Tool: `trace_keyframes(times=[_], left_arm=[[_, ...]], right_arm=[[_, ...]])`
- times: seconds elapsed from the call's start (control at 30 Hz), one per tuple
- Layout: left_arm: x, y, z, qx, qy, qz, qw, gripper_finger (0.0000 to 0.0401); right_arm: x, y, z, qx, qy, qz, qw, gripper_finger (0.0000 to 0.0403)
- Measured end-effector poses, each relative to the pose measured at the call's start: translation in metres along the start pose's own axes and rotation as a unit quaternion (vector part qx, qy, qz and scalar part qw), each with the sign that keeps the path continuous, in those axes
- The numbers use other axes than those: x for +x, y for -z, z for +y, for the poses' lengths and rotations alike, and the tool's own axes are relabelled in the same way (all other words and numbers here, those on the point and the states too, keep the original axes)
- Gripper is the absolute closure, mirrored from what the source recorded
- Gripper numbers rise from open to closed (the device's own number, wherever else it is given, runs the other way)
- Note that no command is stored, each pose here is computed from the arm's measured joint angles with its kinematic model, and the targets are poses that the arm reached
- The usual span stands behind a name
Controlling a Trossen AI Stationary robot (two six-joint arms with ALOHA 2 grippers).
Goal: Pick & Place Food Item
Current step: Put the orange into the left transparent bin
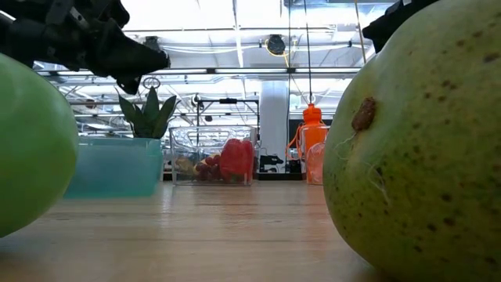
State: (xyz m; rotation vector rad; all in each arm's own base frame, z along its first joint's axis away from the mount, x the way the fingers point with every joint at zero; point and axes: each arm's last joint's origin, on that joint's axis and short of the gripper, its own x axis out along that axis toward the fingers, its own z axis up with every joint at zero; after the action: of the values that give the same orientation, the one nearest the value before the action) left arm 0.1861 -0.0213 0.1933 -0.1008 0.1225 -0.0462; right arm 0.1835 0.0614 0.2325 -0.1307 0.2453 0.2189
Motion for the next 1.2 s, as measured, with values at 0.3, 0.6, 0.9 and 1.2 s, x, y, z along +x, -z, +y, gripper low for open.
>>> trace_keyframes(times=[0.3,0.6,0.9,1.2], left_arm=[[-0.001,0.002,0.002,-0.001,-0.009,0.012,1.0,0.035],[-0.001,0.003,0.002,-0.011,-0.01,0.017,1.0,0.035],[0.0,0.001,0.002,-0.03,-0.009,0.011,0.999,0.035],[-0.001,0.002,-0.002,-0.044,0.001,0.013,0.999,0.035]], right_arm=[[-0.002,-0.013,0.004,0.003,0.011,0.09,0.996,0.0301],[0.024,-0.068,0.024,-0.015,-0.05,0.264,0.963,0.0259],[0.072,-0.061,0.072,0.009,-0.243,0.258,0.935,0.011],[0.095,-0.044,0.087,0.013,-0.253,0.273,0.928,0.0008]])
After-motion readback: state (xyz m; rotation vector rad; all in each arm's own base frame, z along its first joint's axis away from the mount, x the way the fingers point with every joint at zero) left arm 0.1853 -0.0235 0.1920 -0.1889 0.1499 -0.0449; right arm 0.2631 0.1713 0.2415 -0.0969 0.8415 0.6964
